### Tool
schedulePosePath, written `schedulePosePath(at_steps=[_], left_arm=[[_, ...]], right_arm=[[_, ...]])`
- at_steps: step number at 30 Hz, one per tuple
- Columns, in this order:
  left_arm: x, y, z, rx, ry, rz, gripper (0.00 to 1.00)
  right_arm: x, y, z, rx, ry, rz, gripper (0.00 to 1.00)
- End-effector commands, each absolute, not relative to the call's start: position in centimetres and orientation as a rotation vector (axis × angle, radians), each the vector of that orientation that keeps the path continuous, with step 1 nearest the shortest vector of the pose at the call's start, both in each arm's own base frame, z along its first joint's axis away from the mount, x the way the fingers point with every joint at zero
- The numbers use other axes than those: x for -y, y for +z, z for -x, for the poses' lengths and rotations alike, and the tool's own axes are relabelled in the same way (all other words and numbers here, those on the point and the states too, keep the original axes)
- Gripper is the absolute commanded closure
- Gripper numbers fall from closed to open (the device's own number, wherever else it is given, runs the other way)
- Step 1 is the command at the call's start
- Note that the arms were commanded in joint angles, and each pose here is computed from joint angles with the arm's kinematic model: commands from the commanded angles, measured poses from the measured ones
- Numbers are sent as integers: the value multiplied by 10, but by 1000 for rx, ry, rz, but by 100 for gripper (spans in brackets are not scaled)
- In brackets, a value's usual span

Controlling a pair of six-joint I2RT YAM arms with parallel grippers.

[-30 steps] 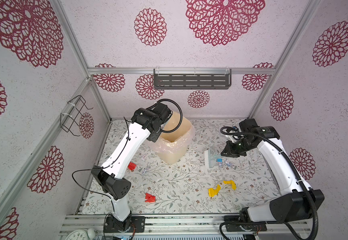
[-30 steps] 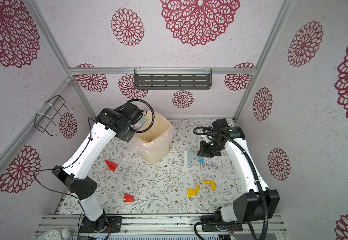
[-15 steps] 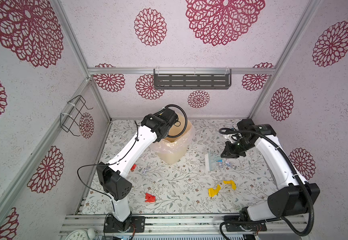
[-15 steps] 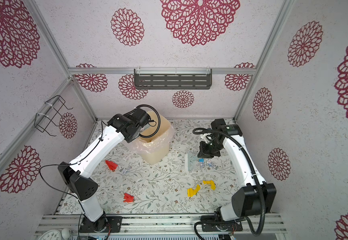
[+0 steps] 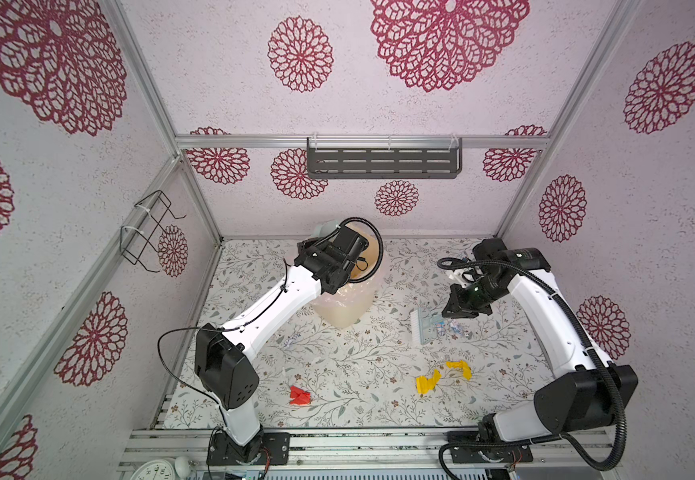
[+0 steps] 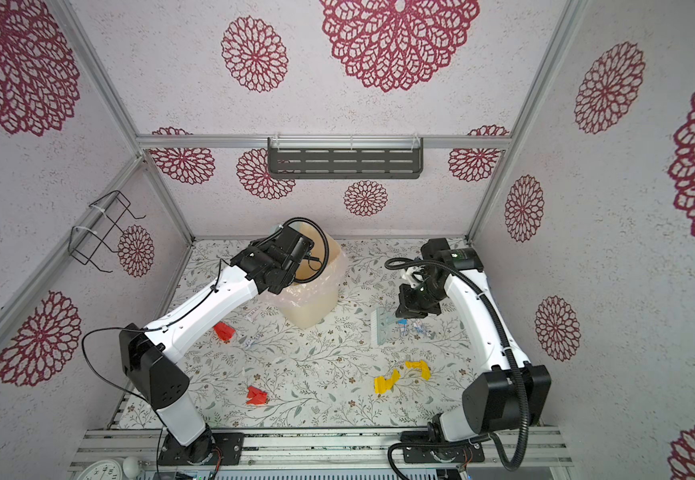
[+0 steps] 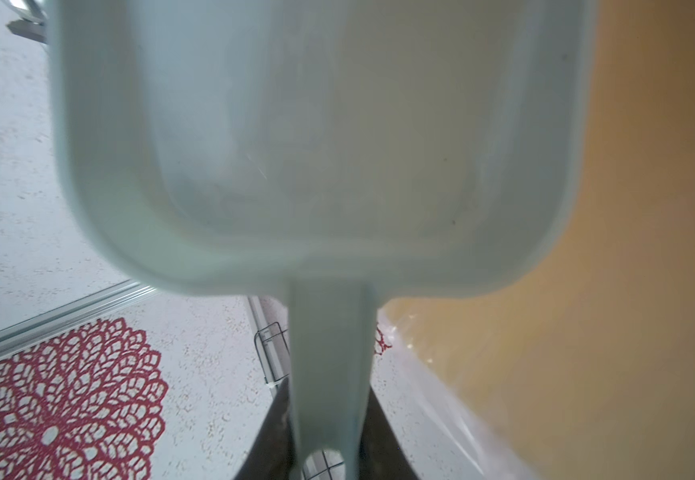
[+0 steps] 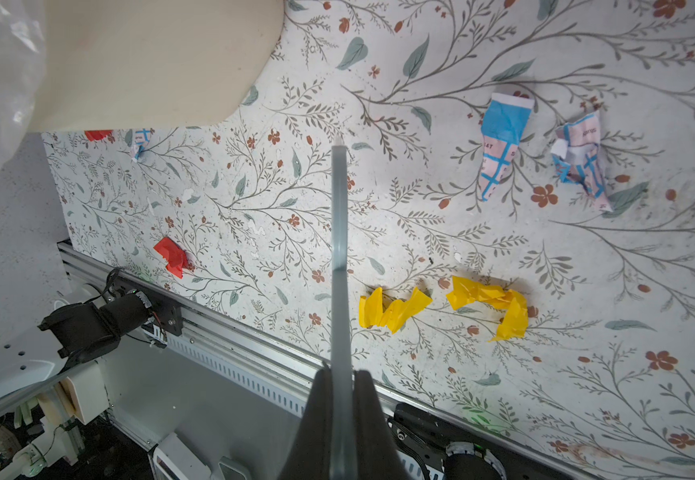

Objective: Sweep away the paper scraps from the table
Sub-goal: 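Tip the dustpan over the beige bin with the left gripper to empty it, then bring the empty dustpan back down beside the yellow scraps with the left gripper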

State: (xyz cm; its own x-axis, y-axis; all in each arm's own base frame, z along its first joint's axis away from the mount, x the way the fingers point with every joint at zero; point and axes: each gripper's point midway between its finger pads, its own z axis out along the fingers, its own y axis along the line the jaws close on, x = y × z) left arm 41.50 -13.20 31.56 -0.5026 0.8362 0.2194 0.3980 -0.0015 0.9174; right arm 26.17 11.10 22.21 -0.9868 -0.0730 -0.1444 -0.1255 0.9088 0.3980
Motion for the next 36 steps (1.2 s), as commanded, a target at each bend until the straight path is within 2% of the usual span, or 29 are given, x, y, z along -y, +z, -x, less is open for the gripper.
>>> schedulePosePath(at_steps=[1,10,23,36], left_arm=[[133,342,-417,-1838,1550,-1194,100],[139,353,-411,-1882,1431,-1074,100],[191,410,-377,-1878,986,-841,100],[283,380,-312,-1962,478,-1007,100]], right_arm=[[-110,229,-260,-2929,623,182,100],[-111,231,-258,-2904,634,182,100],[-97,240,-243,-2857,534,127,100],[-82,244,-208,-2827,391,50,100]])
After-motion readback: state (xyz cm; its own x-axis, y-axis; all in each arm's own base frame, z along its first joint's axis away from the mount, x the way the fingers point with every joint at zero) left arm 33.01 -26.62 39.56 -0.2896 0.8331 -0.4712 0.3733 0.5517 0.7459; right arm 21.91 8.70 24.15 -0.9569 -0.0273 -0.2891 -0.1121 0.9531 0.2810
